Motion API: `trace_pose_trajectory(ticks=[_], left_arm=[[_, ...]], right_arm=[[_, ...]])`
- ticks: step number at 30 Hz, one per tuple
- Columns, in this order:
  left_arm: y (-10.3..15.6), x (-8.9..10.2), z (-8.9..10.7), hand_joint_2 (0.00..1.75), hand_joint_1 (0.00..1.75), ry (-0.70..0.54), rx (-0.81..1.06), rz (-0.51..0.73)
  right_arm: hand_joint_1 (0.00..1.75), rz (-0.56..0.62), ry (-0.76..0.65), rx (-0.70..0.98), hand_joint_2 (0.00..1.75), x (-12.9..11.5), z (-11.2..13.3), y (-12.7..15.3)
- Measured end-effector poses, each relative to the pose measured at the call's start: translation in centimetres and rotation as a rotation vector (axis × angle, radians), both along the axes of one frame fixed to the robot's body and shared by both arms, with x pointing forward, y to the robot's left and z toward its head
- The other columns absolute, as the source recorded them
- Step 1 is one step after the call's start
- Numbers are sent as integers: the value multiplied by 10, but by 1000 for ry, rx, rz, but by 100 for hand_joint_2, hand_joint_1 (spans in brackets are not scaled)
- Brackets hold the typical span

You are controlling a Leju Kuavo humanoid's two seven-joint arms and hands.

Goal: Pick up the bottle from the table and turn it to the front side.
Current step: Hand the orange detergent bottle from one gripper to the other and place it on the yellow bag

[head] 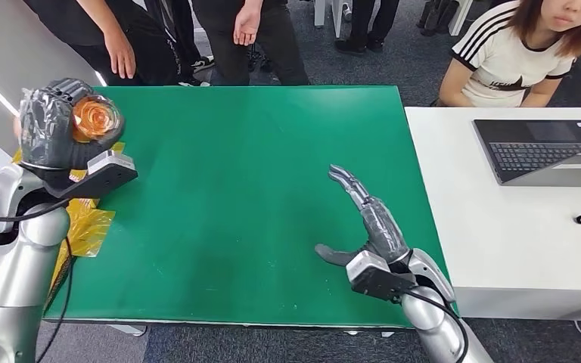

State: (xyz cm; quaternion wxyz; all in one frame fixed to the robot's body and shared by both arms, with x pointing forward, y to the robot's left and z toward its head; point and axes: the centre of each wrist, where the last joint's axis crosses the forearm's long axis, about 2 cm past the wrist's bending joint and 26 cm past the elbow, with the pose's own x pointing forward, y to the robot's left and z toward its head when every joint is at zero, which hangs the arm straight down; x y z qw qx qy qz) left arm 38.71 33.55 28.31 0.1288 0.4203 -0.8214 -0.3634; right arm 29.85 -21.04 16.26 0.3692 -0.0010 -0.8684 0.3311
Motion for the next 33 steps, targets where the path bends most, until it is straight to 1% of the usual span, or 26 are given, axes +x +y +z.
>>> trace_pose_trajectory(ticks=[4,11,19,22,27,30,33], left_arm=[[5,-5,3,175,175,-183,181,166],[-8,-4,6,175,175,-248,204,175],[-14,-4,4,175,175,-242,226,160],[-19,-1,4,175,175,-185,288,174],[-29,13,-2,175,175,-2,474,253],[-32,22,-14,175,175,107,585,336],[-31,28,-34,175,175,245,669,436]], right_arm=[[0,-46,-31,21,175,-20,-3,-12],[0,-67,-38,26,175,-28,-3,-16],[0,-77,-37,30,175,-31,-5,-17],[0,-83,-38,31,175,-32,-5,-19],[0,-101,-34,33,175,-38,-7,-25],[0,-110,-31,36,175,-43,-9,-26],[0,-118,-25,32,175,-49,-10,-28]])
